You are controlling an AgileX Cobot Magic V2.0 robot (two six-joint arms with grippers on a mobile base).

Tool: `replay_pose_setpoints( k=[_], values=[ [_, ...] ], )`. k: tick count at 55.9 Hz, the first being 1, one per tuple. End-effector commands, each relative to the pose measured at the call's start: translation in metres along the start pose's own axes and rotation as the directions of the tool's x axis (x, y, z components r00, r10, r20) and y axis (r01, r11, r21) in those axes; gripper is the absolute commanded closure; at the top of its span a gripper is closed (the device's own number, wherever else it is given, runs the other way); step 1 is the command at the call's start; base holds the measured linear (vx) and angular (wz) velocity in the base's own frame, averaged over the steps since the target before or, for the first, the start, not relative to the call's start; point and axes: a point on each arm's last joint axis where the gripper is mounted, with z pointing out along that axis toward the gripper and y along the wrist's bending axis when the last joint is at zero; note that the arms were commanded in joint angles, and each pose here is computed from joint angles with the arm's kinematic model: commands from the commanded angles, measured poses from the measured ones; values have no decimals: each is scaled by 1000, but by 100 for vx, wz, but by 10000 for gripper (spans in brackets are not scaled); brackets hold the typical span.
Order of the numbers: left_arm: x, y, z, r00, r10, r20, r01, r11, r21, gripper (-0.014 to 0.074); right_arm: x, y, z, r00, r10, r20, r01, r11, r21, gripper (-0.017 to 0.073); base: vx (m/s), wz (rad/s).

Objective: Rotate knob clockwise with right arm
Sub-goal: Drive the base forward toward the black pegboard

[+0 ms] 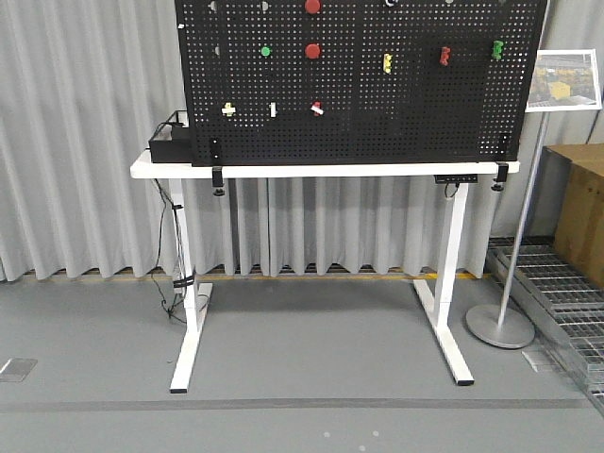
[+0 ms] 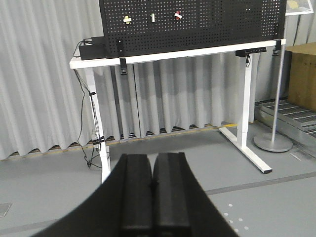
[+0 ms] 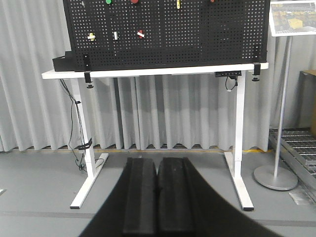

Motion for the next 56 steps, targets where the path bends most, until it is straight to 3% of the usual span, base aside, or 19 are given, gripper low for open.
replay_pose_setpoints(
  k=[1,56],
  values=[
    [-2,0,-1,997,-11,83,11,1000,4,591,-6,0,-1,996,-12,85,12,1000,-5,559,0,0],
    [-2,0,-1,997,-11,83,11,1000,4,591,-6,0,-1,996,-12,85,12,1000,-5,559,2,-1]
  ],
)
